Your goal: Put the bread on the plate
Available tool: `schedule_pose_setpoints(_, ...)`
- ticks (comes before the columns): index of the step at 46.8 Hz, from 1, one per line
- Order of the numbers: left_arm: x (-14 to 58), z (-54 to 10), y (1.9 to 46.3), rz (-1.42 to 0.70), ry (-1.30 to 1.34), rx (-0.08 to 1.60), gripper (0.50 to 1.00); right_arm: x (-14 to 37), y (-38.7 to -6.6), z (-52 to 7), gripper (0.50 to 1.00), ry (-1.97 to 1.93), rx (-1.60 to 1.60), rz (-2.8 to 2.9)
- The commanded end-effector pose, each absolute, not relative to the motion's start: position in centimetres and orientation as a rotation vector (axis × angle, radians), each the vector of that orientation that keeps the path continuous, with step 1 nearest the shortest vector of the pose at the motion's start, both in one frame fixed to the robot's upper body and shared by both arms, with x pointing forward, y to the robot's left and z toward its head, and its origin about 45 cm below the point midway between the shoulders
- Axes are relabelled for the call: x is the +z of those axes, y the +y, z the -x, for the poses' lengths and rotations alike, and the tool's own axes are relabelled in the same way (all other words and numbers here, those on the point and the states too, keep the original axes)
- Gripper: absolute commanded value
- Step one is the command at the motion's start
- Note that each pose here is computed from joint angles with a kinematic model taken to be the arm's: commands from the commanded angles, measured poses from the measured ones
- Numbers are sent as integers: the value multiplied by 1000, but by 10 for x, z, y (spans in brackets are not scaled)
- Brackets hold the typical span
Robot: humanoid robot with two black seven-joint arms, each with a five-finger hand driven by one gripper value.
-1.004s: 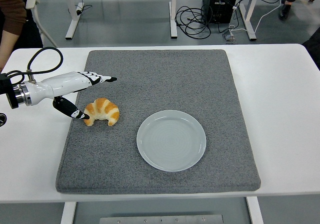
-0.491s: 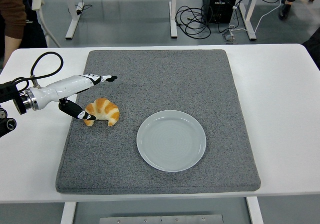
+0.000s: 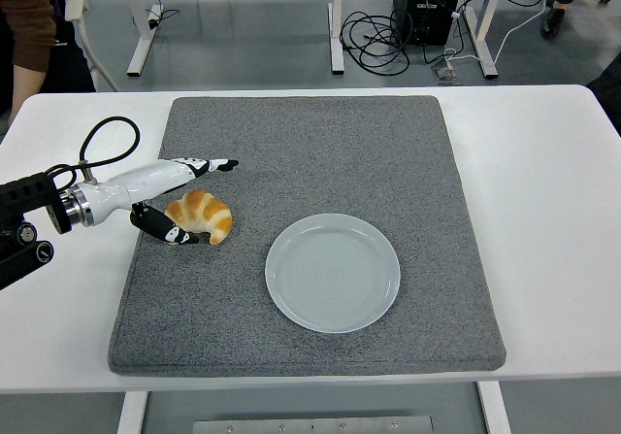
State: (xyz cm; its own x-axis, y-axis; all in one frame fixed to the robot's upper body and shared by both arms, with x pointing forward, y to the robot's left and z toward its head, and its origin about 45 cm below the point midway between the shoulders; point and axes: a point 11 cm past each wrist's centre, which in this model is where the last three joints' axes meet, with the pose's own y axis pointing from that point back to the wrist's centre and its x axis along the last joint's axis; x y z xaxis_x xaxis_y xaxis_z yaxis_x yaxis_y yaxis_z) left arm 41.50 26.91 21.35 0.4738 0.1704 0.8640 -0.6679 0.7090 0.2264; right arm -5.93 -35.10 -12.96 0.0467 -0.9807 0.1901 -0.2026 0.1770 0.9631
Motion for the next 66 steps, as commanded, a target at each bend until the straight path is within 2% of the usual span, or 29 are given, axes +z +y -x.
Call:
schedule_pose_setpoints(1,212,-415,266,-595,-945,554,965,-130,-351,59,1000,-1385,-922,-1241)
schedule_pose_setpoints(31,200,-424,263,-604,-914,601,958,-130,-351,59,1000,-1385,-922,-1241)
schedule_pose_setpoints(43,200,-424,264,-607,-914,603,893,-130,-351,59,1000,-1385,-922,-1241)
schedule_pose_setpoints(55,200,-425,264,-608,-916,599,757,-130,-351,59,1000,-1385,-922,-1241)
schedule_pose_setpoints(66,196,-422,265,-612,-908,598,698,-130,-351,59,1000,-1385,-922,-1241)
